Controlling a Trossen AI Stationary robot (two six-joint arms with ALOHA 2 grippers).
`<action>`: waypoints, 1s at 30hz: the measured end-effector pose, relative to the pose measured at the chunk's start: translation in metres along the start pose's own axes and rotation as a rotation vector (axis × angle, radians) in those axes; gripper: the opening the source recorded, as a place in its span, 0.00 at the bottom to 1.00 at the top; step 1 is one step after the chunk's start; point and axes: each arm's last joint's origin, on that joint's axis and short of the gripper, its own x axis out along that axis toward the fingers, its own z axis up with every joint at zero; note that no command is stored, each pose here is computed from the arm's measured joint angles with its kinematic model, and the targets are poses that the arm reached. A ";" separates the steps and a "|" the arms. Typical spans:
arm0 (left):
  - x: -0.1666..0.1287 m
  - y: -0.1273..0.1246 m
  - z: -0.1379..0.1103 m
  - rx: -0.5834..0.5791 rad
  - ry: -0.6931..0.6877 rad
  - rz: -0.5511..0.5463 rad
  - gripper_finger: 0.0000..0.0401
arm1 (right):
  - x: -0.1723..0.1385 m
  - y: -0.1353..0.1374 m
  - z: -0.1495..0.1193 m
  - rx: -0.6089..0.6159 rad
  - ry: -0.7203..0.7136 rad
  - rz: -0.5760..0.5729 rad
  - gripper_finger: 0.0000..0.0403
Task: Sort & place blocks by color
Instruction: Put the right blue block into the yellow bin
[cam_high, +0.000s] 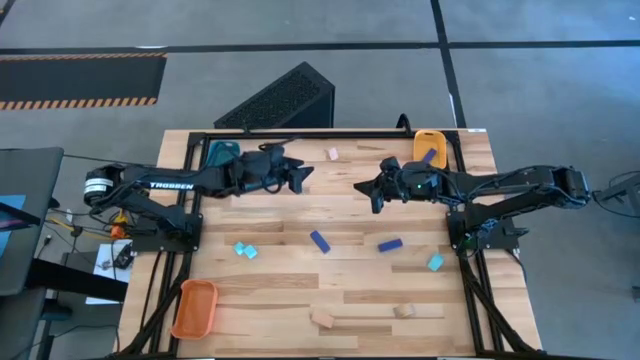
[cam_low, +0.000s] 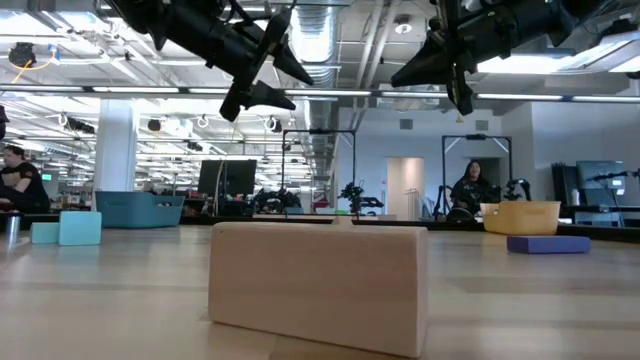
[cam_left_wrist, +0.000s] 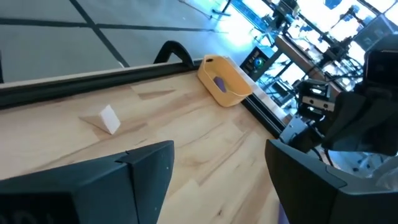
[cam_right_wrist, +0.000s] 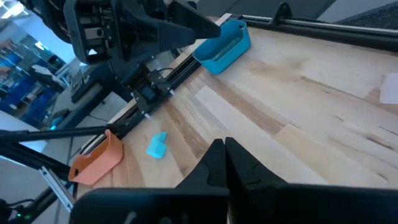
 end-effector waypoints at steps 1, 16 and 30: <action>0.000 0.001 0.001 0.003 0.001 -0.001 0.60 | 0.000 0.000 0.000 0.008 0.000 -0.001 0.01; 0.003 0.016 0.029 -0.064 0.035 -0.244 0.60 | -0.001 0.007 0.010 0.051 -0.091 0.090 0.01; -0.004 0.024 0.051 -0.161 -0.050 -0.304 0.60 | -0.002 0.011 0.016 0.090 -0.126 0.160 0.01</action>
